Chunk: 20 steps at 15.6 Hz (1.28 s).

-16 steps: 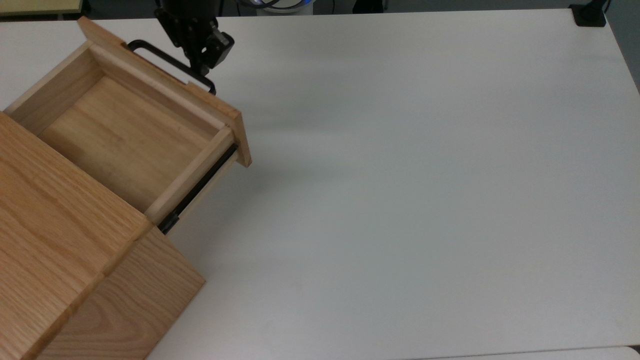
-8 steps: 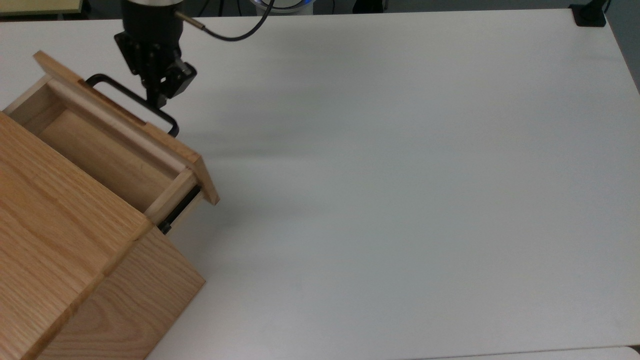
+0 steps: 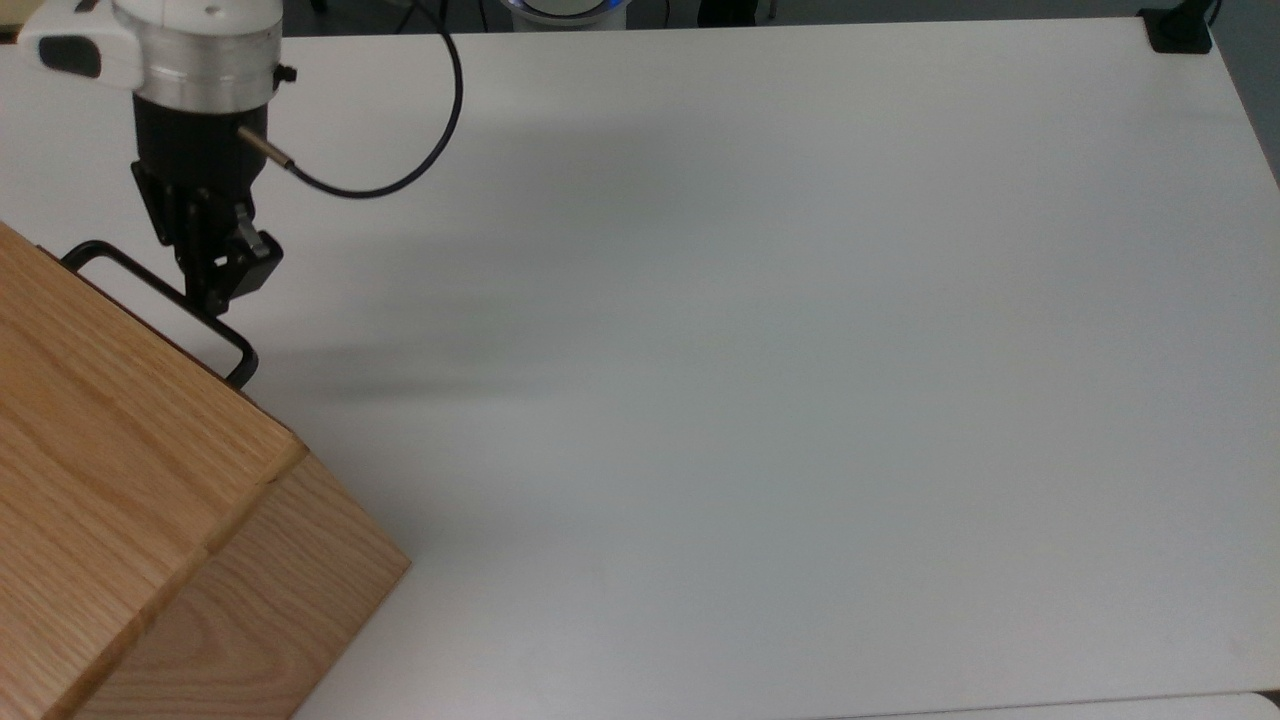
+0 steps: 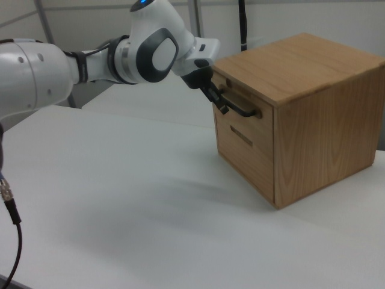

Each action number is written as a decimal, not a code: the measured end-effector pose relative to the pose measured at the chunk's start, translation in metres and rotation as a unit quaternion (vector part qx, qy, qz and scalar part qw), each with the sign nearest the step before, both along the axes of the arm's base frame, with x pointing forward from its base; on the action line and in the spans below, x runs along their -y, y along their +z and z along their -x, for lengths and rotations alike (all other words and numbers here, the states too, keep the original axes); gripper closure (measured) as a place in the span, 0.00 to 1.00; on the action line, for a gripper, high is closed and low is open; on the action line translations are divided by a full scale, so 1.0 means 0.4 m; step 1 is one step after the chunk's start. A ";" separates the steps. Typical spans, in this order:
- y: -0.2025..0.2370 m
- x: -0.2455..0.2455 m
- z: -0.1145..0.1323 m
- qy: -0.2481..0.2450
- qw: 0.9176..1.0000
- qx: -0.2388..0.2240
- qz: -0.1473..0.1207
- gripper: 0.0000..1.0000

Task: Close the drawer by sliding it

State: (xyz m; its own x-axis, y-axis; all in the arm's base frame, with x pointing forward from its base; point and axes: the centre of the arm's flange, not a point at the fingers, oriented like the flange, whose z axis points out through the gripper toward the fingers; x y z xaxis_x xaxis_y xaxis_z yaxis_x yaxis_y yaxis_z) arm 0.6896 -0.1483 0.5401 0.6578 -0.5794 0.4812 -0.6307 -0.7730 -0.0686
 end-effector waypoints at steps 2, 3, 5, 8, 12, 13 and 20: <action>-0.014 0.001 -0.021 -0.003 1.000 0.002 -0.001 0.86; -0.021 -0.001 -0.028 -0.004 1.000 0.003 -0.002 0.86; -0.029 -0.002 -0.034 -0.002 1.000 0.006 -0.002 0.85; -0.029 -0.005 -0.035 0.003 1.000 0.003 0.012 0.84; -0.008 -0.014 -0.024 0.012 1.000 -0.009 0.019 0.83; 0.015 -0.028 -0.013 0.020 0.999 -0.024 0.019 0.83; 0.182 -0.259 0.145 0.081 0.985 -0.151 -0.009 0.81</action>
